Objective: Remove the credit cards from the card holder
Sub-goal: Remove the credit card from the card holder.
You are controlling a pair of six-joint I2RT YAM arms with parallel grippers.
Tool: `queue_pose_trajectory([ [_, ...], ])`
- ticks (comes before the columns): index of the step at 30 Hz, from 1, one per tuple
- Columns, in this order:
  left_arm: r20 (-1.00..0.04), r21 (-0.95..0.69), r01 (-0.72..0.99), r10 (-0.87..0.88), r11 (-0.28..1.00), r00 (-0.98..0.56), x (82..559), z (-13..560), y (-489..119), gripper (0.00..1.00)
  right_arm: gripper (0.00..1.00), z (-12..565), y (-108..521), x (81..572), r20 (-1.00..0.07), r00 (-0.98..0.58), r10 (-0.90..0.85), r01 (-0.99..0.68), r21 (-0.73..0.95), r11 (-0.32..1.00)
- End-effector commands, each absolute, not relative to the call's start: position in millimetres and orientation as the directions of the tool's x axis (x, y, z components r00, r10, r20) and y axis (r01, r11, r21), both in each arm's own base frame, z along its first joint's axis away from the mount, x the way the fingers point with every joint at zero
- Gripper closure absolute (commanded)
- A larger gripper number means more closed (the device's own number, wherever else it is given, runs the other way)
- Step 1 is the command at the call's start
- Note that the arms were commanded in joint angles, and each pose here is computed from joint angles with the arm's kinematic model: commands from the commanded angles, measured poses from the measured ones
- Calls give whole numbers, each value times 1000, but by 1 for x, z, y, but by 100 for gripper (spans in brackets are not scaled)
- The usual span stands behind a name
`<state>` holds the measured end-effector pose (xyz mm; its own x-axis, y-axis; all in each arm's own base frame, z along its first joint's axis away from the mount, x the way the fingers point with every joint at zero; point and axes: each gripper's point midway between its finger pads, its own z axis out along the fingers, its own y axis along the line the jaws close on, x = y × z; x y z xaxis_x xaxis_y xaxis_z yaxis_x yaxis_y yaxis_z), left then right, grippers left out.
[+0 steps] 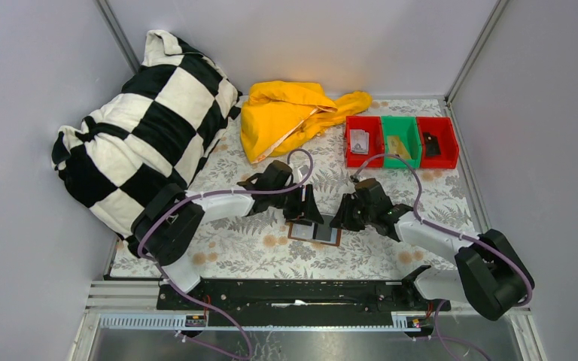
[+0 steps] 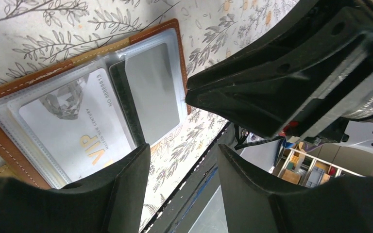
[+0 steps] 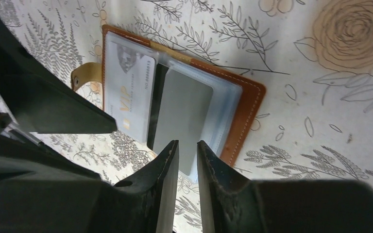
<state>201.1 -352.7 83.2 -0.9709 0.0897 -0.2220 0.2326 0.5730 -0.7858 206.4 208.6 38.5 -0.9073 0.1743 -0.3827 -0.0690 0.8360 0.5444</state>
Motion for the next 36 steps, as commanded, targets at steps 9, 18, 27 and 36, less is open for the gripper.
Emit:
queue_pose_trajectory([
  [9, -188, -826, 210, 96, 522, -977, 199, 75, -363, 43, 74, 27, 220, 210, -377, -910, 172, -84, 574, 814],
  [18, -167, -792, 204, 117, 575, -979, 196, 51, -355, 43, 75, 0, 203, 199, -361, -917, 170, -44, 517, 855],
  [27, -195, -719, 212, 101, 662, -976, 203, 38, -341, 43, 76, -17, 195, 189, -336, -926, 169, -22, 497, 867],
  [36, -180, -694, 207, 112, 689, -977, 203, 23, -338, 43, 77, -26, 195, 185, -315, -933, 174, -11, 507, 862],
])
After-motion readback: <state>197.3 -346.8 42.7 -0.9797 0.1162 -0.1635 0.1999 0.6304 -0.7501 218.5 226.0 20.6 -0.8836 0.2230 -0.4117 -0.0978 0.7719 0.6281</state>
